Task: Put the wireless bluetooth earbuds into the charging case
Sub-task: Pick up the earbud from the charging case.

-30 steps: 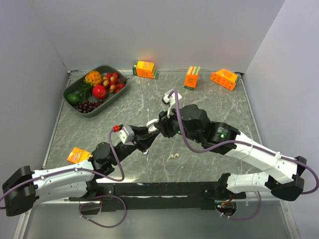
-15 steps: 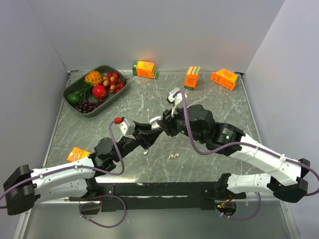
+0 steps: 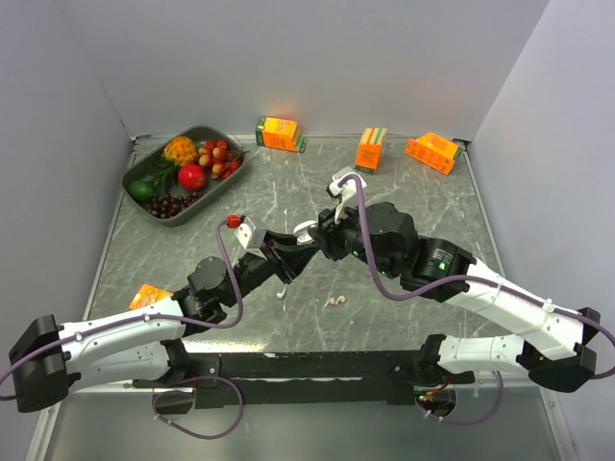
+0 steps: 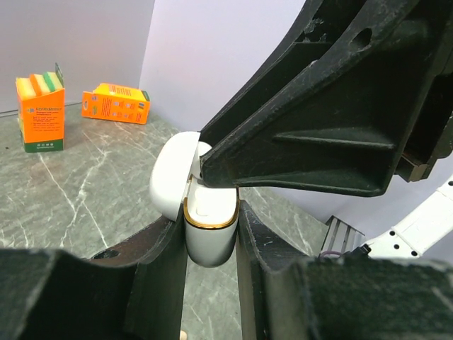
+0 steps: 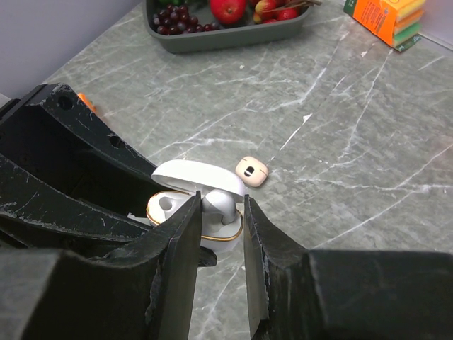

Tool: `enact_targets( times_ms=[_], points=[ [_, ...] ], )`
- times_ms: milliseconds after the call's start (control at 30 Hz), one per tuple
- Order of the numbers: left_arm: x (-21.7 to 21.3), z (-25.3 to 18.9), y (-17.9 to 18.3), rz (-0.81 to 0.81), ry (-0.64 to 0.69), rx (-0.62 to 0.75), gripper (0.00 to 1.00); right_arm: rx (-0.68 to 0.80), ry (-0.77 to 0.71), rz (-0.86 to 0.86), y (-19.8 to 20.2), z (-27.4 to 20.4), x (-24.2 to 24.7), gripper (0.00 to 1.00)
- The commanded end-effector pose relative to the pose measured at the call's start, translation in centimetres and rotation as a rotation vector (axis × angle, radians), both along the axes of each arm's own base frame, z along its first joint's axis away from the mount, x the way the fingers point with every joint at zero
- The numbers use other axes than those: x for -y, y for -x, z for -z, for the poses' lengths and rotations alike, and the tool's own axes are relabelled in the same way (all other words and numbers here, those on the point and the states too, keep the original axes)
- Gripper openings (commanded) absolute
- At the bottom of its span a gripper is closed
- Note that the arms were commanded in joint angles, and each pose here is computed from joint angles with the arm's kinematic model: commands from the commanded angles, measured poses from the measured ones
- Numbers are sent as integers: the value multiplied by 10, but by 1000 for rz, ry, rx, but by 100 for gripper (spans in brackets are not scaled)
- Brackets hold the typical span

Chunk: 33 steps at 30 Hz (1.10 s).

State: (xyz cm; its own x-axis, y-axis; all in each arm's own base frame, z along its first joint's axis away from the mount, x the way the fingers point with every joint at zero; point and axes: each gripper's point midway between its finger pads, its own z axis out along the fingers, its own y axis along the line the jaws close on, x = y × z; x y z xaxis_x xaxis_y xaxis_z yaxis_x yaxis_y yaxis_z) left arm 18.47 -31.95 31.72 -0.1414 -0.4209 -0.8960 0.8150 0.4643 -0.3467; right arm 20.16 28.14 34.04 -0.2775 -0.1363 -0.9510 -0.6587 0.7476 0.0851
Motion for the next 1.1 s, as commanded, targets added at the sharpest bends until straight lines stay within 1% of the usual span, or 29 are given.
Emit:
enact_targets(
  times_ms=[0, 233, 400, 733, 1067],
  points=[
    [10, 6, 11, 69, -32, 6, 1, 81, -110, -6, -1, -38, -3, 0],
    [9, 7, 15, 79, -47, 60, 1, 93, -114, 8, -4, -43, -1, 0],
    [9, 10, 17, 82, -51, 71, 1, 103, -123, 16, -4, -47, 1, 0],
    [7, 13, 15, 63, -55, 61, 1, 107, -130, 26, -5, -50, 3, 0],
    [7, 21, 12, 49, -68, 36, 1, 143, -168, 42, -4, -66, 14, 0]
  ],
)
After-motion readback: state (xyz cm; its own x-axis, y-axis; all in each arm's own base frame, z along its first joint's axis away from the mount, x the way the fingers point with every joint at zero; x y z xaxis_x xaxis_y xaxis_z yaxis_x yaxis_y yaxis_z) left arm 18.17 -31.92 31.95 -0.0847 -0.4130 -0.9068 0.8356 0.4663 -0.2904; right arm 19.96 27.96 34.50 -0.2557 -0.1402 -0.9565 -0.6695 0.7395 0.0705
